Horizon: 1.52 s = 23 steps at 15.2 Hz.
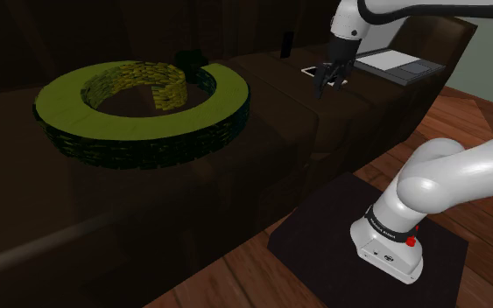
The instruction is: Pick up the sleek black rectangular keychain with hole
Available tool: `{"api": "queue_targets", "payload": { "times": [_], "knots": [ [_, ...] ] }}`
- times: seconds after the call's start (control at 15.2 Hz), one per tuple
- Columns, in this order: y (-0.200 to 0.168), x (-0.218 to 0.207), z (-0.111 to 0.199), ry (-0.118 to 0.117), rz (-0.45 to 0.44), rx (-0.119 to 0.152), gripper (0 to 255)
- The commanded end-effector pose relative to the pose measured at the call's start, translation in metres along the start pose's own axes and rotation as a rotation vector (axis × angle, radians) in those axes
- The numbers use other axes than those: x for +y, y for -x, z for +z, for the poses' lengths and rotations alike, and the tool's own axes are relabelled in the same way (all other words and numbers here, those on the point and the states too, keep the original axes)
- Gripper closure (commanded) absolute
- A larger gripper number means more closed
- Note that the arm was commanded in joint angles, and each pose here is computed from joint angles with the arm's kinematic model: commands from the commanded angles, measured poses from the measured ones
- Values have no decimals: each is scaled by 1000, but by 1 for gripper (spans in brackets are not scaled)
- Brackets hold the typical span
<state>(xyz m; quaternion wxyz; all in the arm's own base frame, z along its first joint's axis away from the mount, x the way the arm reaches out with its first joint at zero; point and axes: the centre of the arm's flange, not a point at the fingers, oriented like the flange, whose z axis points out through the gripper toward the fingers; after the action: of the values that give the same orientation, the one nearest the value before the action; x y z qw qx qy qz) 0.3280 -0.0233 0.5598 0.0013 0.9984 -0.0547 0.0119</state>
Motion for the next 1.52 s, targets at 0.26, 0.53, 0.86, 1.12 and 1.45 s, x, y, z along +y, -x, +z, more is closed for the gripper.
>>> {"api": "queue_targets", "payload": {
  "times": [0.26,0.53,0.86,1.12,1.45],
  "knots": [
    [-44,16,-9,0,42,33,0],
    [-88,33,-19,1,84,67,0],
    [-140,57,-34,1,137,109,0],
    [-181,78,-48,1,179,142,0],
    [-230,108,-67,2,232,184,0]
  ]
}}
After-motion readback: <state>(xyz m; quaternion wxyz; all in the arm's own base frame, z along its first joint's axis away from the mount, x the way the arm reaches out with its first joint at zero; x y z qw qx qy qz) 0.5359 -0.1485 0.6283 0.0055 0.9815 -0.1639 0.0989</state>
